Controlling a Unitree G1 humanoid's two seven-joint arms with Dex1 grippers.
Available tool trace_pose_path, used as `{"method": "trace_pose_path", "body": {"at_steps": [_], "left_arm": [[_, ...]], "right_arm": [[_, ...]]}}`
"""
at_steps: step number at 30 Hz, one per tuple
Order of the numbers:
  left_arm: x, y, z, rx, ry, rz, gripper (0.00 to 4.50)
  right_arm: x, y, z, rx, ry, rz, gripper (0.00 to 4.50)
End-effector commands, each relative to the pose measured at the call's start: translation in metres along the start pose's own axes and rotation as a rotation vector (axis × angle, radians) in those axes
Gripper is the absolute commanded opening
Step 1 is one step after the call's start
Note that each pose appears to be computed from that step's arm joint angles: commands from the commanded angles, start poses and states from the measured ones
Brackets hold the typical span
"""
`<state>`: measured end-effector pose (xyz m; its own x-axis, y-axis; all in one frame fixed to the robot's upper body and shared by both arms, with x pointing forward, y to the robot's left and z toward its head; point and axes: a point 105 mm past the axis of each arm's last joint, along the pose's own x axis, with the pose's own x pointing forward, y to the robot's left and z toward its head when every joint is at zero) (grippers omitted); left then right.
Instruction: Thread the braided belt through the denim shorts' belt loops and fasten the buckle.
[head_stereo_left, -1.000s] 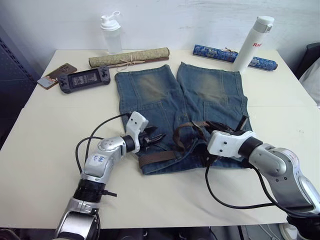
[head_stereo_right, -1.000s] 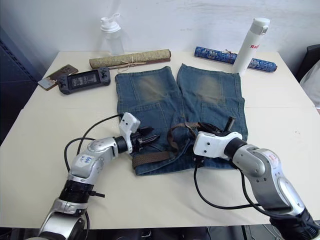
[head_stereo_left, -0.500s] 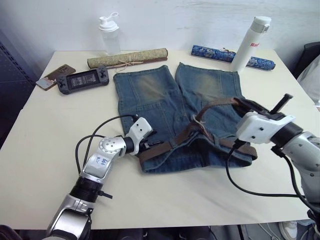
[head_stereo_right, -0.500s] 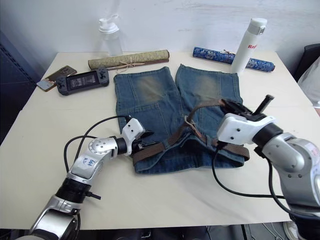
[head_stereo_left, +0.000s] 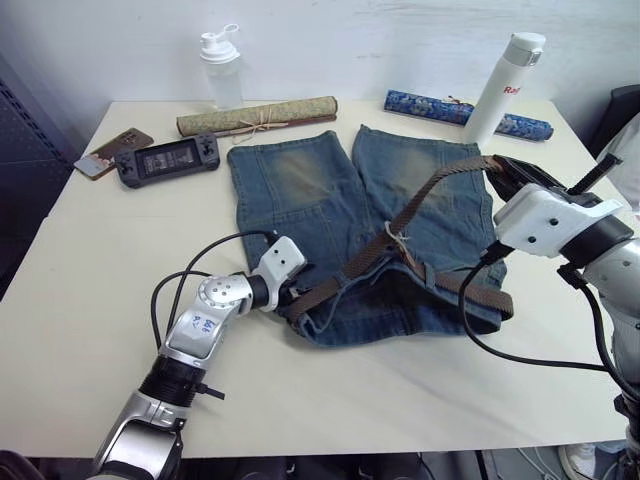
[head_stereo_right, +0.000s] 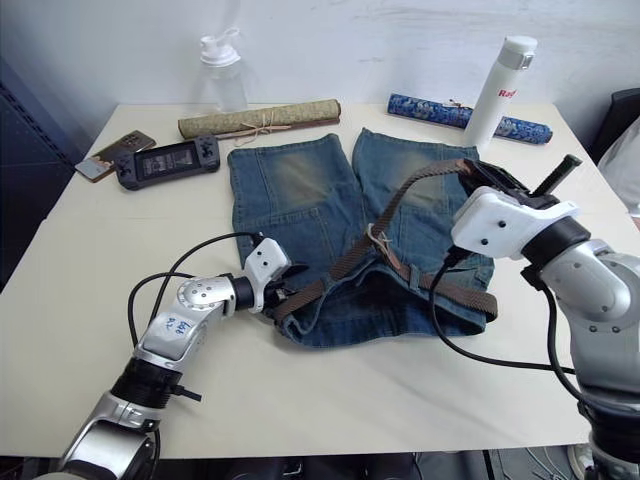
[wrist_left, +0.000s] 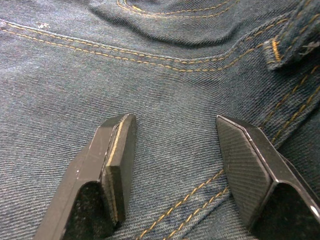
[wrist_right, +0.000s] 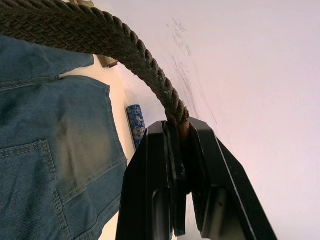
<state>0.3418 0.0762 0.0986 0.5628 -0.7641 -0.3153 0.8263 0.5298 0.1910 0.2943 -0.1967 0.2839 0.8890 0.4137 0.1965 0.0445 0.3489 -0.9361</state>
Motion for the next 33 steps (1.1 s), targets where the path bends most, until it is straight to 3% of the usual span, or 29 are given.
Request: {"method": "trace_pose_path", "body": {"at_steps": [1, 5, 9, 12, 15, 19, 21, 24, 28, 33], "left_arm": [[-0.001, -0.006, -0.027, -0.032, 0.090, -0.006, 2.81], [0.000, -0.002, -0.021, -0.044, 0.055, 0.034, 2.81], [-0.003, 0.000, 0.004, -0.058, -0.084, 0.058, 2.81], [-0.011, 0.004, 0.024, -0.039, -0.187, 0.093, 2.81], [-0.017, 0.009, 0.028, 0.001, -0.212, 0.128, 2.81], [-0.027, 0.015, 0.044, 0.037, -0.279, 0.147, 4.46], [-0.037, 0.016, 0.061, -0.012, -0.368, 0.148, 4.46], [-0.053, -0.009, 0.086, -0.082, -0.501, 0.006, 4.46], [-0.047, -0.044, 0.093, -0.110, -0.475, -0.113, 4.46], [-0.034, -0.042, 0.090, -0.137, -0.424, -0.005, 4.46]], "right_arm": [[-0.002, -0.022, 0.020, 0.021, -0.065, -0.114, 0.00], [0.003, 0.003, 0.038, 0.080, -0.136, 0.007, 0.00], [0.004, 0.034, 0.048, 0.122, -0.158, 0.120, 0.00], [0.006, 0.041, 0.051, 0.132, -0.165, 0.136, 0.00], [0.008, 0.045, 0.051, 0.139, -0.166, 0.149, 0.00], [0.010, 0.052, 0.050, 0.136, -0.166, 0.174, 0.00], [0.011, 0.055, 0.051, 0.132, -0.168, 0.182, 0.00], [0.014, 0.061, 0.052, 0.111, -0.173, 0.201, 0.00], [0.019, 0.069, 0.050, 0.058, -0.154, 0.224, 0.00], [0.026, 0.073, 0.058, 0.031, -0.171, 0.220, 0.00]]}}
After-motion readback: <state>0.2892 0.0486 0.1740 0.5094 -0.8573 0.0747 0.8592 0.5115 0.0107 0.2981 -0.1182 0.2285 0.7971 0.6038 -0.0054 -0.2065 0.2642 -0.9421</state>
